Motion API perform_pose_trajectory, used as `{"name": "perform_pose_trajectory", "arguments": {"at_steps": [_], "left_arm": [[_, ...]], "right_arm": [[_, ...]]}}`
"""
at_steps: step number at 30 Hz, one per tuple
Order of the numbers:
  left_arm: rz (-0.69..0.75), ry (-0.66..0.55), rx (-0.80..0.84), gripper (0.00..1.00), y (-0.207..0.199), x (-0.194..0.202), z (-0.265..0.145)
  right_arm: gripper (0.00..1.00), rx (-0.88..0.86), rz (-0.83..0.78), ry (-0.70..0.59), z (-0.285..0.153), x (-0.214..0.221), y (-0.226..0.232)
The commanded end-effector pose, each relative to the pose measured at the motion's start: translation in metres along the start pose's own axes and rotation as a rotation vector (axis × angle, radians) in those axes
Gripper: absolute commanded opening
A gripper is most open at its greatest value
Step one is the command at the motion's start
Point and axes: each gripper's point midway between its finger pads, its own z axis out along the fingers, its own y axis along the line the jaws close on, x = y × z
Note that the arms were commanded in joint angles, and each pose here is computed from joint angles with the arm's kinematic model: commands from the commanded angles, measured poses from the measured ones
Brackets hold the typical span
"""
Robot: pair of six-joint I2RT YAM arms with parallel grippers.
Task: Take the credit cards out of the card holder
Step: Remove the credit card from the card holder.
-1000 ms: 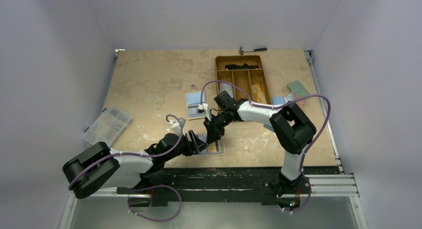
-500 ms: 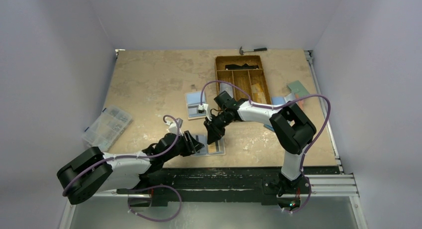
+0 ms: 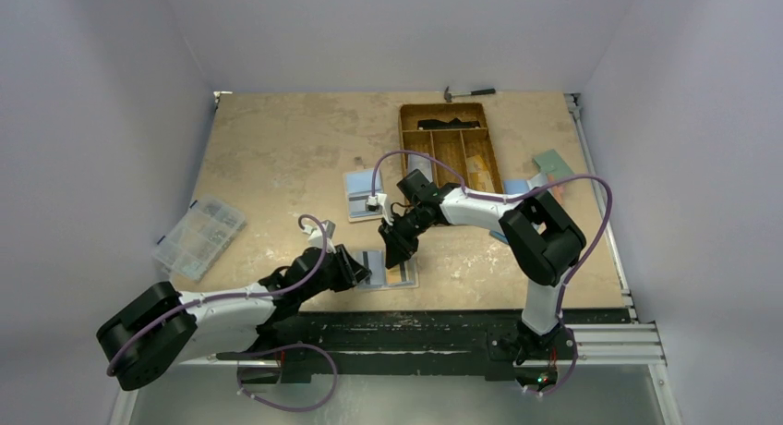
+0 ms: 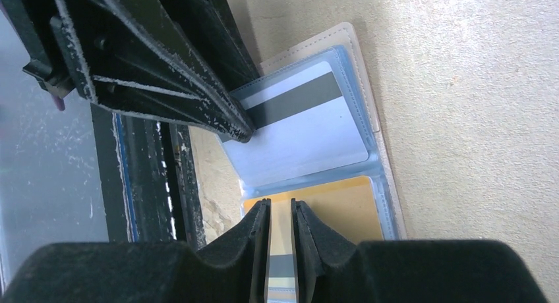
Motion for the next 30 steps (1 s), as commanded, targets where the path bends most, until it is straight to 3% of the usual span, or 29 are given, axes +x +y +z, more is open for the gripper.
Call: {"name": "perform_pose_trajectory", "arguments": {"at_steps": [1, 5, 7, 15, 30], "left_arm": [[-0.013, -0.023, 0.025, 0.23, -0.009, -0.008, 0.001], [-0.023, -0.033, 0.043, 0.12, -0.012, -0.010, -0.001], [-0.030, -0.033, 0.055, 0.00, -0.012, -0.009, -0.001], [-0.036, -0.066, 0.171, 0.00, -0.029, -0.015, -0.007], [0.023, -0.176, 0.433, 0.00, -0.088, -0.045, -0.034]], "right_arm": [[0.25, -0.003, -0.040, -0.021, -0.003, -0.014, 0.002], [0.25, -0.010, -0.039, -0.017, -0.002, -0.013, 0.002], [0.26, -0.017, -0.041, -0.016, -0.002, -0.013, 0.004], [0.29, -0.083, -0.045, -0.039, -0.009, -0.020, 0.017], [0.37, -0.259, -0.082, -0.203, -0.063, -0.045, 0.042]]}}
